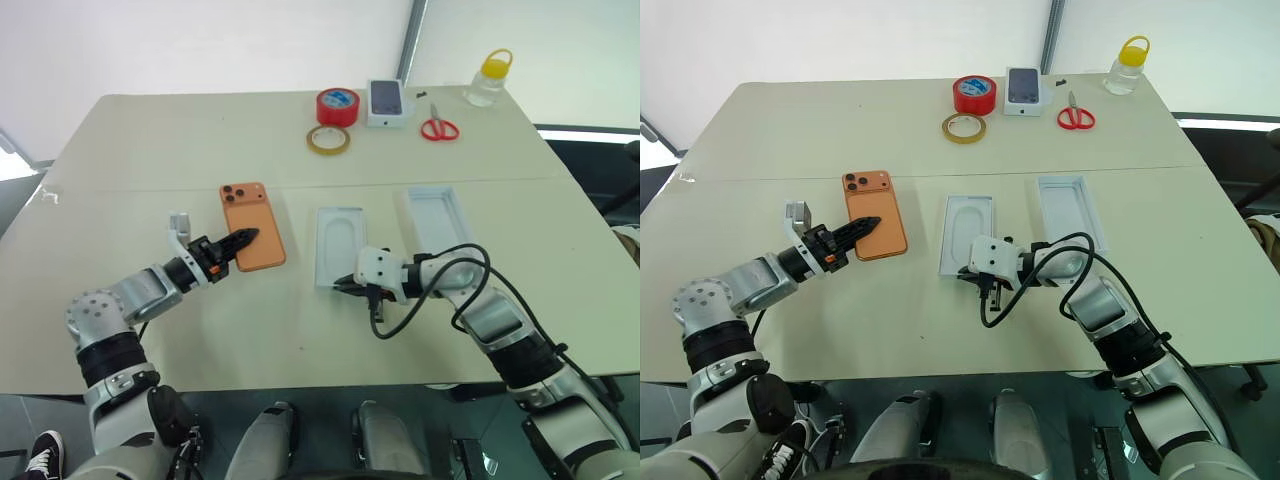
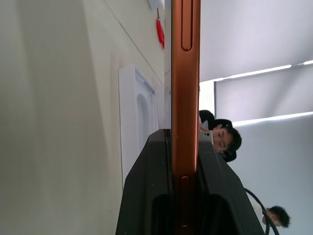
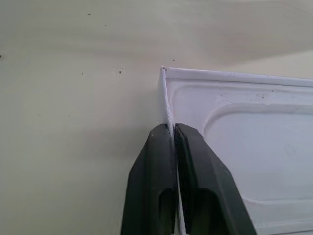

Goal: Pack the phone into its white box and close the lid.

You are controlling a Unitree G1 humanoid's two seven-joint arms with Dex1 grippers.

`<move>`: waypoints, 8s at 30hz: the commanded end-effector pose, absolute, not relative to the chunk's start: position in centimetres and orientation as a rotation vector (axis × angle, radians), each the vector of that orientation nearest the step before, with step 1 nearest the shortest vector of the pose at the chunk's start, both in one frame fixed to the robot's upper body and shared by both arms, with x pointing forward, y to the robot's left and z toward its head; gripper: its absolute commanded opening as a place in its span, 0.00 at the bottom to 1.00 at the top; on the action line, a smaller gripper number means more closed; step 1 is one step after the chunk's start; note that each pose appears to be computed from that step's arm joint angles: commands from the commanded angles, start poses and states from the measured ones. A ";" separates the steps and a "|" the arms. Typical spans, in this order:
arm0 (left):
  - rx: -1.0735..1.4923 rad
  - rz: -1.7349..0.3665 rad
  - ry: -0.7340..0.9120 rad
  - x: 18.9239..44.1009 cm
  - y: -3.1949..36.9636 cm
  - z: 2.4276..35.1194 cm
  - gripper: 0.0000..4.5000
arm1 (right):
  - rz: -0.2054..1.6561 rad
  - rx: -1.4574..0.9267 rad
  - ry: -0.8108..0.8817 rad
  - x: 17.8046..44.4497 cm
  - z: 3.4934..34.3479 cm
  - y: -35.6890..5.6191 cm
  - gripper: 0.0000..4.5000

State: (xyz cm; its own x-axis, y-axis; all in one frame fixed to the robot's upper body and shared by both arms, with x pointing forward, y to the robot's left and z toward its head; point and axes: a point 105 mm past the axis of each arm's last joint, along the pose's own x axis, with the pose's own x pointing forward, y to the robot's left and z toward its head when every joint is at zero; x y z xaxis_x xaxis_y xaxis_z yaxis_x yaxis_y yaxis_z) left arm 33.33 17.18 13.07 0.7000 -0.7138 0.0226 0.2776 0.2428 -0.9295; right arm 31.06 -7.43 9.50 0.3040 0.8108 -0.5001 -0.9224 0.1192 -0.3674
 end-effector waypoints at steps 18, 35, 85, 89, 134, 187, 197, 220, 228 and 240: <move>-1.129 -0.833 0.387 33.1 14.2 15.0 0.00 | 1.356 -0.629 0.131 28.2 10.3 -1.9 0.33; -1.051 -0.925 0.561 31.7 10.2 12.7 0.00 | 1.122 -0.635 0.236 32.5 11.9 -12.2 1.00; -0.199 -0.907 0.577 33.8 4.1 8.0 0.01 | 1.042 -0.754 0.156 35.4 11.4 -10.6 0.00; -0.216 -0.992 0.574 33.4 1.5 8.7 0.01 | 0.996 -0.778 0.178 35.5 11.5 -12.5 0.00; -0.185 -0.965 0.424 36.6 2.5 11.1 0.01 | 0.757 -0.873 0.319 33.3 14.1 -23.4 0.00; 0.245 -1.219 -0.126 29.4 14.5 16.6 0.99 | 0.314 -0.238 0.643 34.4 15.0 -21.2 1.00; 0.232 -1.181 -0.131 29.2 14.1 16.2 0.99 | 0.302 -0.268 0.724 35.3 14.3 -21.1 1.00; 0.200 -1.144 -0.143 29.4 13.3 15.9 0.99 | 0.218 -0.269 0.817 37.4 14.9 -21.0 1.00; 0.196 -1.141 -0.146 29.5 13.1 15.8 0.99 | 0.211 -0.280 0.825 37.9 15.0 -20.9 1.00; 0.175 -1.125 -0.160 29.4 12.6 15.5 0.99 | 0.184 -0.317 0.853 38.1 14.9 -21.4 1.00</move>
State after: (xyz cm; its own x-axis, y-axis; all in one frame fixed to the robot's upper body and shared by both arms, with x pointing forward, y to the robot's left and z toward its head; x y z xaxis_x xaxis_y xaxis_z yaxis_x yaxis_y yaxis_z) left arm 29.72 12.82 14.74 0.4313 -0.9020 0.0195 0.8860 0.4275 0.1796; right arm 37.50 -21.19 13.20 0.6038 0.0436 -0.7959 -0.2956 0.9395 -0.1728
